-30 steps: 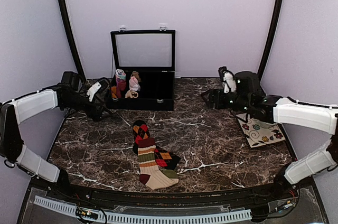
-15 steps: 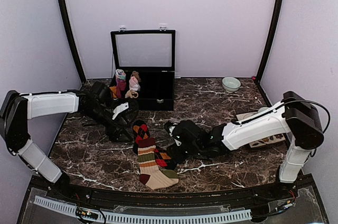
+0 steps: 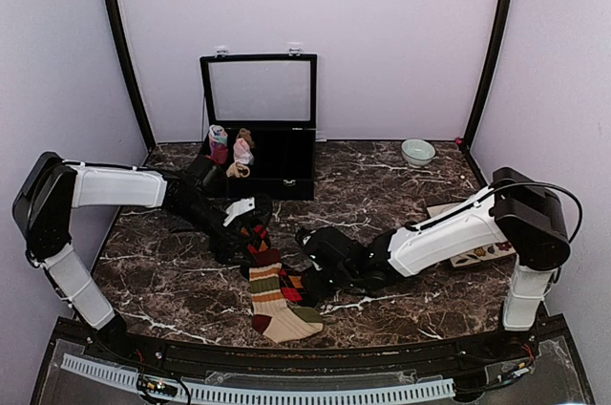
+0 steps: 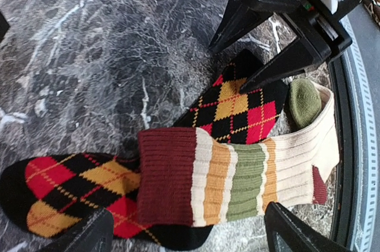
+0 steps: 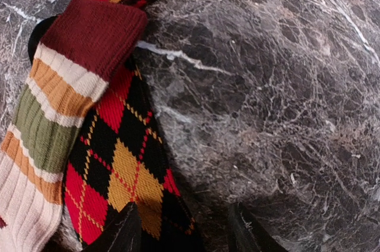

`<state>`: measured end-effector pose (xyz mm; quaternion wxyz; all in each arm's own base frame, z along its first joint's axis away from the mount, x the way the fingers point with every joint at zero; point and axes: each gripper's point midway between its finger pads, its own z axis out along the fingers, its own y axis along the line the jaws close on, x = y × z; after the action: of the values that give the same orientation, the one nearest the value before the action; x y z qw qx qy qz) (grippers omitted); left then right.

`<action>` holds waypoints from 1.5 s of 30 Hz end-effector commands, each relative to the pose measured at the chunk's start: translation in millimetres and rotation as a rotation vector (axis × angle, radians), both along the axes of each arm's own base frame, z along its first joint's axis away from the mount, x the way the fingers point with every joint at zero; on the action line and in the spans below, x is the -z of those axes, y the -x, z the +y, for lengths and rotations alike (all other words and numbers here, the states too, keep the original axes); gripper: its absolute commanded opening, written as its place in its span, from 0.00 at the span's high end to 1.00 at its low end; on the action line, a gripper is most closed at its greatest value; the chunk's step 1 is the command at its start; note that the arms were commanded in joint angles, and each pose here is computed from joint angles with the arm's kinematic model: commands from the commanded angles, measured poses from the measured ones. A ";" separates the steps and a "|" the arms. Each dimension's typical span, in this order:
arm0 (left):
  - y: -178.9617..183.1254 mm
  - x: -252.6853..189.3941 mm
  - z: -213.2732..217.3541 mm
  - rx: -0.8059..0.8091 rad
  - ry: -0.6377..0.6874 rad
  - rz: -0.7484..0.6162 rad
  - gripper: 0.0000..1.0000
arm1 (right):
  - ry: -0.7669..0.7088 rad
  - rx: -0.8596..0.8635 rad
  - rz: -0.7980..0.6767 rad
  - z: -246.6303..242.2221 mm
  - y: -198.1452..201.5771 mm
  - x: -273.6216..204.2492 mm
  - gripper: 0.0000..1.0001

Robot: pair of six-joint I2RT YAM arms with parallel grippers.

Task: Roll the socks
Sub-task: Pick up the sock from the center of the board.

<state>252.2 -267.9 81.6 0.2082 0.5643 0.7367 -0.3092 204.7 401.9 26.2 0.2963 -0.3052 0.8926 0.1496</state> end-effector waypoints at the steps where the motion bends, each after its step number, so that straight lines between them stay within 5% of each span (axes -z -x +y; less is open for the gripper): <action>1: -6.2 6.0 -13.8 0.036 -0.018 -0.044 0.12 | -0.018 0.038 0.018 -13.3 9.2 3.2 0.51; 6: -11.1 17.9 -23.8 0.058 -0.046 -0.053 0.20 | -0.013 0.039 0.029 -16.8 16.6 11.2 0.52; 13: -9.4 24.6 -25.4 0.080 -0.063 -0.040 0.45 | -0.031 0.052 0.031 -17.8 20.3 15.4 0.69; 16: -0.2 21.3 -25.6 0.101 -0.050 -0.036 0.47 | -0.030 0.054 0.035 -19.3 21.5 18.0 0.82; 24: 9.1 33.2 -20.8 0.106 -0.077 -0.021 0.55 | -0.044 0.058 0.025 -18.4 20.0 13.8 0.92; 32: -7.1 33.2 -20.8 0.074 -0.107 -0.079 0.99 | -0.032 0.076 -0.008 -26.7 15.9 5.0 1.00; 45: 6.4 -23.2 -14.5 0.080 -0.051 -0.141 1.00 | 0.043 0.233 -0.133 -87.6 -24.9 -24.9 1.00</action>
<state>259.3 -285.9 88.9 0.2364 0.6155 0.7100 -0.2473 207.2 351.8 46.6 0.3447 -0.2405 0.8983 0.1279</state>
